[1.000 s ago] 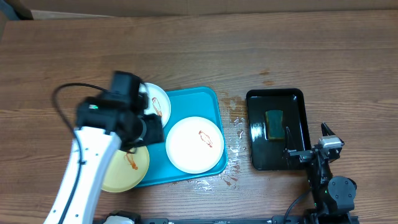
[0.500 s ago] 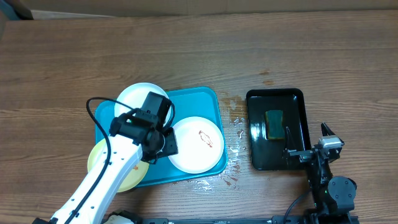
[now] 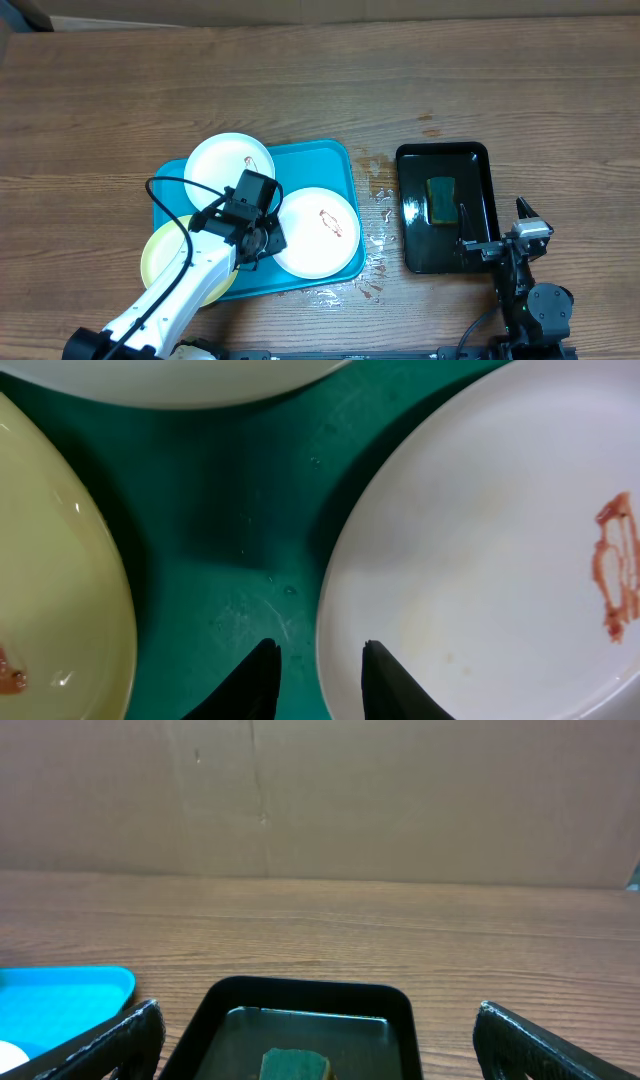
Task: Clean dirty plates on tray and stack at the side
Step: 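Move the left gripper over the teal tray and grip the right white plate's rim, then reach the right gripper into the black tray toward the green sponge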
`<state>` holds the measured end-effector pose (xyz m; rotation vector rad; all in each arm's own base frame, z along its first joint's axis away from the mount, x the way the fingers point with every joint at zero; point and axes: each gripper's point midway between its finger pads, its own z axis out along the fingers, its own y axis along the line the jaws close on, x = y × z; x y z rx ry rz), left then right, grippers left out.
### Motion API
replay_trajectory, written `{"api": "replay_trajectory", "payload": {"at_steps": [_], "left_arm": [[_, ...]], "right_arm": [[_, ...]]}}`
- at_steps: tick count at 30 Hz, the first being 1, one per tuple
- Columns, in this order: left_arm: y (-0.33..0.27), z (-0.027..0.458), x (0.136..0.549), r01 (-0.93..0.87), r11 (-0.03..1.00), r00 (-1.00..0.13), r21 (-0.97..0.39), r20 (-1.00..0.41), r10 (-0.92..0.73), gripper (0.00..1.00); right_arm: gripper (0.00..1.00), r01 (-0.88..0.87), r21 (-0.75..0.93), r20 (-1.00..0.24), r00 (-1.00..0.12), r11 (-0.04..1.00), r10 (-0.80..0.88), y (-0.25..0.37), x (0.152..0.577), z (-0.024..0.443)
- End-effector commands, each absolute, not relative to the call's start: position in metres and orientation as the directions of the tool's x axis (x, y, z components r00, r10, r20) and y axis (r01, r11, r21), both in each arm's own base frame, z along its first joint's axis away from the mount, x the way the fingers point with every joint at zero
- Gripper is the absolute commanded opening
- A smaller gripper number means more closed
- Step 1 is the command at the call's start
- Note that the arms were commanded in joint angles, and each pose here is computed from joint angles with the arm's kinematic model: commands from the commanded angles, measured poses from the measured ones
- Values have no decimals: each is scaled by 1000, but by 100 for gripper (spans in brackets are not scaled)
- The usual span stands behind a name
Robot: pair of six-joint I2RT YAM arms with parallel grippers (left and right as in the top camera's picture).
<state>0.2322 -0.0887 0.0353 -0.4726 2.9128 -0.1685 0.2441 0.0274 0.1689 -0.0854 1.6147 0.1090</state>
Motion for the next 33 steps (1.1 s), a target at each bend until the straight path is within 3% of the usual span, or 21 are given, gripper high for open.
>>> {"api": "replay_trajectory", "payload": {"at_steps": [1,7,8,20,26,33], "left_arm": [[-85,19,225,-320,941,-933,-107,-138,-333,29],[-87,7,228,-321,943,-937,-90,-117,-330,28],[-87,2,226,-323,943,-938,-80,-103,-330,21],[-98,-6,228,-318,940,-942,-126,-67,-328,19],[-102,-6,227,-316,938,-944,-144,-51,-325,11],[-102,-6,226,-300,943,-949,-143,-50,-310,7]], "right_arm": [[100,-110,12,-999,-40,994,7,25,244,169],[100,-110,12,-999,-40,994,7,25,244,169],[100,-110,12,-999,-40,994,7,25,244,169],[100,-110,12,-999,-40,994,7,25,244,169],[100,-106,31,-999,-20,994,29,24,245,174],[100,-169,124,-991,19,978,129,33,228,242]]}}
